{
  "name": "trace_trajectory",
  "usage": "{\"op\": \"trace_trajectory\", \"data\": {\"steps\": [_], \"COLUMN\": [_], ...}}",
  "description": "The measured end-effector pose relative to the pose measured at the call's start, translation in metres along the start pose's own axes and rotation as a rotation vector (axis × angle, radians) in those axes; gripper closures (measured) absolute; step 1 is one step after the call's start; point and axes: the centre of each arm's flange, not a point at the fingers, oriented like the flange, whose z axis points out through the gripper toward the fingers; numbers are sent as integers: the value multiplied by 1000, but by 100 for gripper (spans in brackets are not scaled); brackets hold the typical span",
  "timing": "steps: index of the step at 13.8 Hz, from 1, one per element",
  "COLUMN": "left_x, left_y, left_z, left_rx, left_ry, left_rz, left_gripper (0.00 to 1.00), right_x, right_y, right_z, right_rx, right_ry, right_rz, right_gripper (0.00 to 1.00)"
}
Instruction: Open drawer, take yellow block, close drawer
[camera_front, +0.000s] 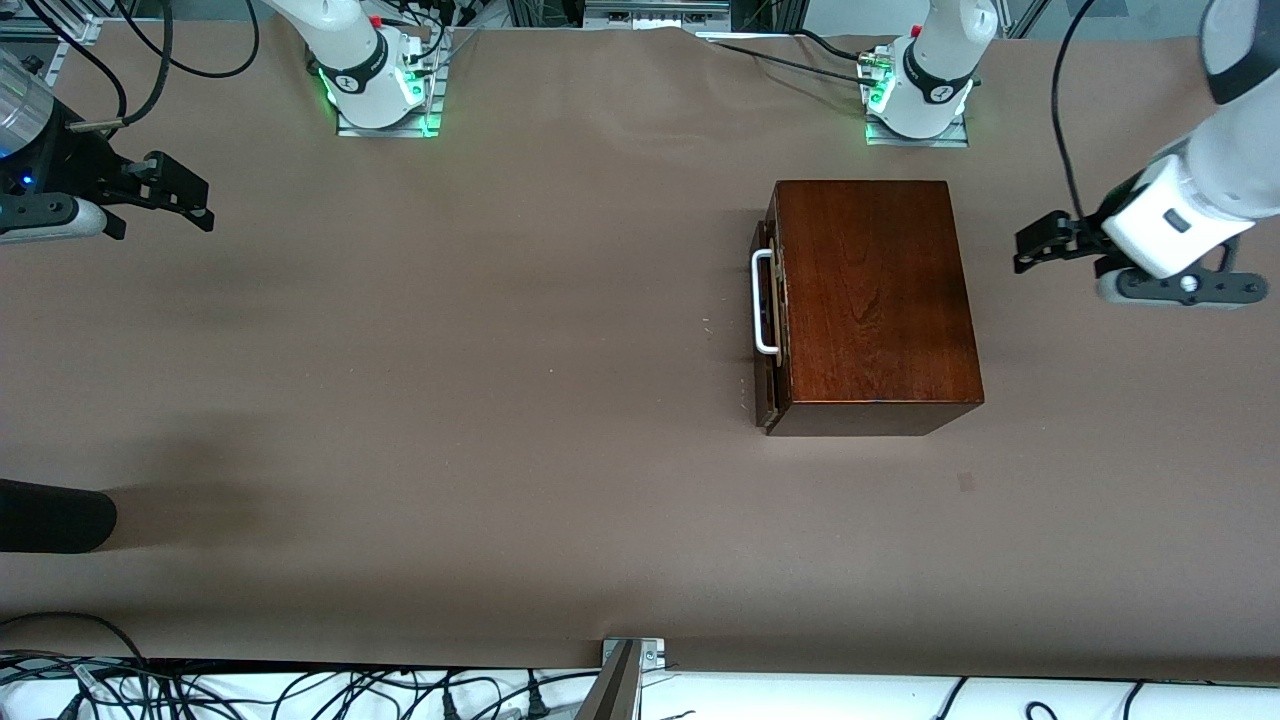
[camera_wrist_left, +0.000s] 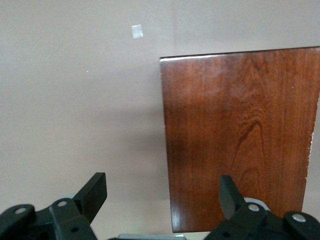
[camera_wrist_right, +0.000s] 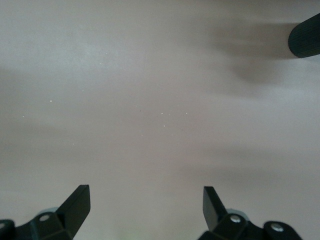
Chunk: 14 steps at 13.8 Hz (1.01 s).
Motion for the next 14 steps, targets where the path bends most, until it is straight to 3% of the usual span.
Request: {"op": "trace_trajectory", "data": {"steps": [5,11,14], "left_x": [22,26,16], "left_y": [93,199,249], "left_z": [28,67,91], "left_rx": [0,-34,8], "left_ry": [40,55,47], "left_rz": [93,42,17], "left_gripper": [0,0,0], "right_x": [0,0,0], "right_y": [0,1,1], "right_z": [0,0,0], "right_rx": [0,0,0], "right_ry": [0,0,0], "right_rz": [0,1,3], "right_gripper": [0,0,0]}}
